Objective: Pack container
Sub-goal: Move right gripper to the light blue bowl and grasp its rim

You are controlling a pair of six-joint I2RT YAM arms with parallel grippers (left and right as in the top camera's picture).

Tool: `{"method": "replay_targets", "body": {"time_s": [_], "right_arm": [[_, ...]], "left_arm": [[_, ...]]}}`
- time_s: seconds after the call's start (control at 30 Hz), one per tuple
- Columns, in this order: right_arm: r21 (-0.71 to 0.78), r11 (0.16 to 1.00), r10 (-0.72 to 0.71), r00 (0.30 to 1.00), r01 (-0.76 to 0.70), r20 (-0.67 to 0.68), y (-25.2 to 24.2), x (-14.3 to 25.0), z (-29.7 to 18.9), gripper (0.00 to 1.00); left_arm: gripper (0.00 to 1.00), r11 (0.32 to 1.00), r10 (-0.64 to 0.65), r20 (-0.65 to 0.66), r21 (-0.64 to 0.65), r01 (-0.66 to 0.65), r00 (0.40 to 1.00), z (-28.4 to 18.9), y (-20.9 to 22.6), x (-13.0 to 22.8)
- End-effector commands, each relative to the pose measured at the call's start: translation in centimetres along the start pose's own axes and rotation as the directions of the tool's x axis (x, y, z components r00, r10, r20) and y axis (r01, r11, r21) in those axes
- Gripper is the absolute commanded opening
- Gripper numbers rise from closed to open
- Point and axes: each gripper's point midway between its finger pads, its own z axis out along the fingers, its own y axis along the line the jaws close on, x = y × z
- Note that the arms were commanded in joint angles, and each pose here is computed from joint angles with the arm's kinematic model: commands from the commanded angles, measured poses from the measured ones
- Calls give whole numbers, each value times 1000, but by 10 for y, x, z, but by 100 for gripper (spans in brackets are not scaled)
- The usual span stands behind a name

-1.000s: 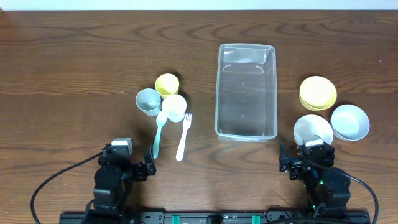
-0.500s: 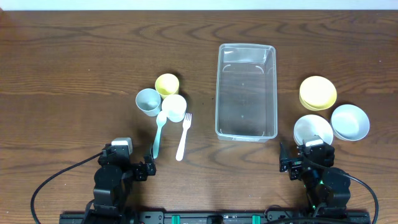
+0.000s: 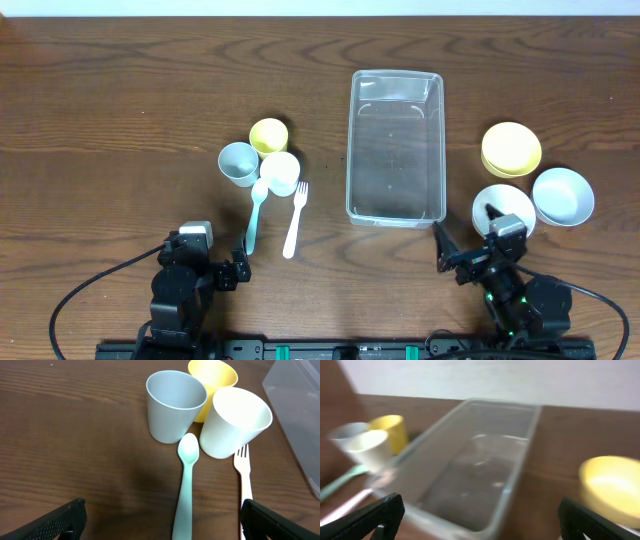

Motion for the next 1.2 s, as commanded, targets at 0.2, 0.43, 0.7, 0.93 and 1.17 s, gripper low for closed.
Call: {"method": "replay_targets", "body": {"time_s": [0.2,0.43,0.7,0.93,1.17], "right_arm": [[-165,958,240,971,-236,0,29,-15,-4,99],[23,970,244,969,-243,-38,6,-56,-9,99],[468,883,233,891,-27,-389,-60,-103,-20,99],[531,847,346,770,-11,-536,-88,-108,9,99],[848,527,615,711,-50,-340,-187,-83,-9,99]], "left_arm": [[98,1000,-4,7,8,4,1000,-1,-1,-1],[98,1000,-4,7,8,4,1000,-1,-1,-1],[98,1000,-4,7,8,4,1000,-1,-1,-1],[98,1000,-4,7,8,4,1000,-1,-1,-1],[98,1000,-4,7,8,4,1000,-1,-1,-1]]}}
